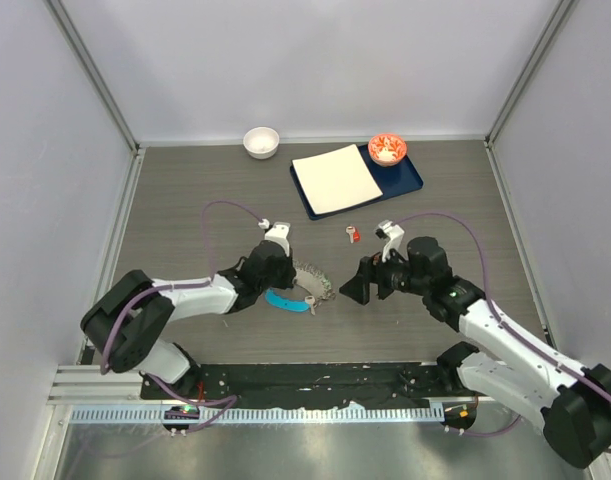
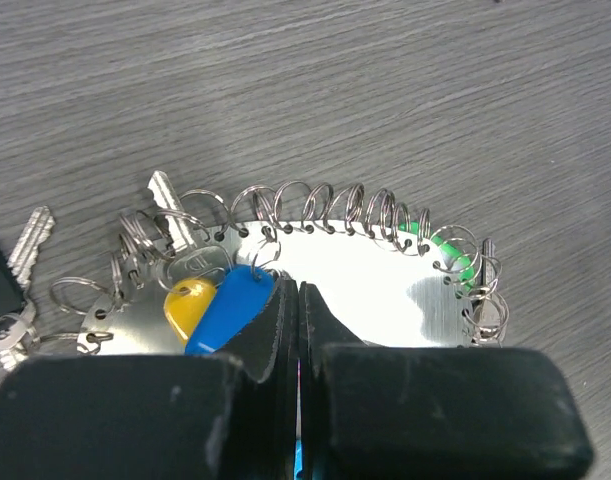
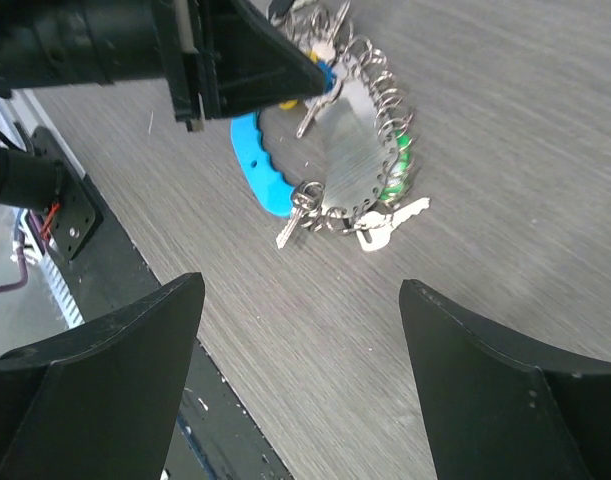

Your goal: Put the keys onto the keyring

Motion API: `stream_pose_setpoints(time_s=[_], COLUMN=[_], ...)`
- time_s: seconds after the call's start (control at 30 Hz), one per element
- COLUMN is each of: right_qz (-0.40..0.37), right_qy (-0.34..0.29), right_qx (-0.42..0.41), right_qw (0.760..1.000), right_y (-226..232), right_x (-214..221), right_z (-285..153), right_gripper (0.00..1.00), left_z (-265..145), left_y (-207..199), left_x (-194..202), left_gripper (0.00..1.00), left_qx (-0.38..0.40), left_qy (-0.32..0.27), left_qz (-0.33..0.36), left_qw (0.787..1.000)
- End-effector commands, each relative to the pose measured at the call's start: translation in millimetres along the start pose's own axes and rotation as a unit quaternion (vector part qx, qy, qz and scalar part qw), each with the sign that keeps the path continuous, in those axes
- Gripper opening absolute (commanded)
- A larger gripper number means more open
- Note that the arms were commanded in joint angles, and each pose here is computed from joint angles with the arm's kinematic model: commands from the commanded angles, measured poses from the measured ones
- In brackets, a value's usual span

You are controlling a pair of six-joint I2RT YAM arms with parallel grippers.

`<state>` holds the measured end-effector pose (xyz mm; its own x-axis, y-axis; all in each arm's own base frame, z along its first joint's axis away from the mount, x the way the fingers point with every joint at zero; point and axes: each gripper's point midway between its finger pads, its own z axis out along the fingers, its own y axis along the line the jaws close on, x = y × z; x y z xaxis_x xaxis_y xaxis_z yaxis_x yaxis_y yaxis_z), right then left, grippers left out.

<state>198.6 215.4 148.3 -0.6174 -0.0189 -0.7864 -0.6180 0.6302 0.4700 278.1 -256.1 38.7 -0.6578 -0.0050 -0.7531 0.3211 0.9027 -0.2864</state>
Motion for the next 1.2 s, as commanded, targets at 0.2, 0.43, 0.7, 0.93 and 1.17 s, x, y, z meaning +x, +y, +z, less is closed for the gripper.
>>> stream_pose_setpoints(time_s=[0.2,0.43,0.7,0.93,1.17], right_qz=[-0.153,-0.264,-0.243,-0.16,-0.119], right_qy=[0.012,0.12,0.23,0.252,0.262], right_qx=[-0.009,-0.058,-0.124,-0.073,-0.043], right_qw=[0.988,0.955,0.934,0.952,0.957], right_y=[-5,-26,-41,-50,-34], right_x=[-41,-41,-12,28,59], right_z=[53,108,139,131,116], right_gripper=[0.83,0.78,0.57,0.6,0.61], left_z=[-38,-103,-112,-117,-126], left_y=[6,36,58,79,82], left_x=[-25,-64,-57,-50,-55], left_gripper=[0.25,0.71,0.81,0.83,0.83], left_qx=[-0.024,-0.092,-0.109,-0.154,-0.153], left_qy=[-0.012,-0.085,-0.15,-0.162,-0.187], left_qz=[0.006,0.0,-0.046,-0.036,-0.05], left_qw=[1.0,0.992,0.982,0.974,0.969])
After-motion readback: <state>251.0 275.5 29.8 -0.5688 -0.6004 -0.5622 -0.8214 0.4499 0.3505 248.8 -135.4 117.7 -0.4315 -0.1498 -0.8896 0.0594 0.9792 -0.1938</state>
